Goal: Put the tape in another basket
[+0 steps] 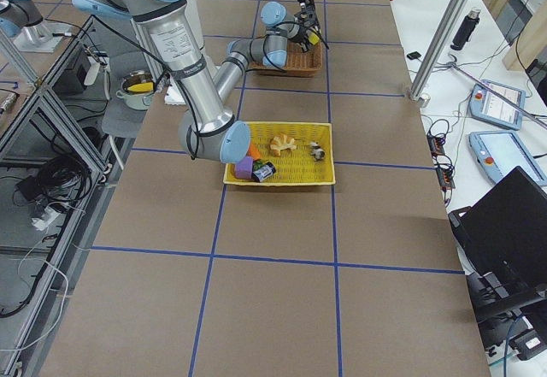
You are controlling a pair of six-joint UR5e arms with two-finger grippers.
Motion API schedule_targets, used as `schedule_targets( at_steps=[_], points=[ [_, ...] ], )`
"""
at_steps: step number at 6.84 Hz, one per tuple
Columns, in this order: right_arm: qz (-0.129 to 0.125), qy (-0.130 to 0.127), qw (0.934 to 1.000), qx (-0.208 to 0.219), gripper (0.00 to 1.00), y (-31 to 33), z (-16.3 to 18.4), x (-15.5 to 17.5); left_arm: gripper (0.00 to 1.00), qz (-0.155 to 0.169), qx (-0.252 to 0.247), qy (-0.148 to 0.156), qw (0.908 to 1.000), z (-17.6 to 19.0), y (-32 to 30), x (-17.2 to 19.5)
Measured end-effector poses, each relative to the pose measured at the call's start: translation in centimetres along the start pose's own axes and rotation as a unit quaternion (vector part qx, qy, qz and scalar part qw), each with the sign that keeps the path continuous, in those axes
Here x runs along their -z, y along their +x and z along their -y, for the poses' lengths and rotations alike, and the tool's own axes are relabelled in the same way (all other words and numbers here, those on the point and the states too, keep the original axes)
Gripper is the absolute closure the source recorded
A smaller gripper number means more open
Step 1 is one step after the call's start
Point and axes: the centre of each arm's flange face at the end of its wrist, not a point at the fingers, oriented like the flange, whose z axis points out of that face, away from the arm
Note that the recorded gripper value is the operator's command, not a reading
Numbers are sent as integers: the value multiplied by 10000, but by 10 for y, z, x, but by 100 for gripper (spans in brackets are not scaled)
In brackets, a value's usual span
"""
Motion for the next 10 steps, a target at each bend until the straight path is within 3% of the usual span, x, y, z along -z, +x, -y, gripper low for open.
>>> schedule_targets(
  at_steps=[1, 2, 6, 8, 9, 10],
  points=[
    [10, 4, 10000, 5, 100, -1, 0, 0, 89, 0, 8, -6, 10000, -2, 1, -3],
    [24, 14, 10000, 9, 1, -2, 1, 1, 100, -1, 47, -8, 10000, -3, 1, -4],
    [246, 63, 9997, -49, 0, -5, -3, 32, 100, 22, 255, -9, 9997, -5, -2, -4],
    [328, -111, 9994, -54, 0, 7, -1, 58, 100, 93, 301, -28, 9995, -6, -10, -6],
    [40, -345, 9993, -125, 0, 28, 18, 66, 100, 130, 391, -44, 9991, -8, -14, -7],
    [-564, -592, 9962, -309, 0, 59, 48, 73, 100, 159, 697, -54, 9974, -10, -19, -7]
  ],
)
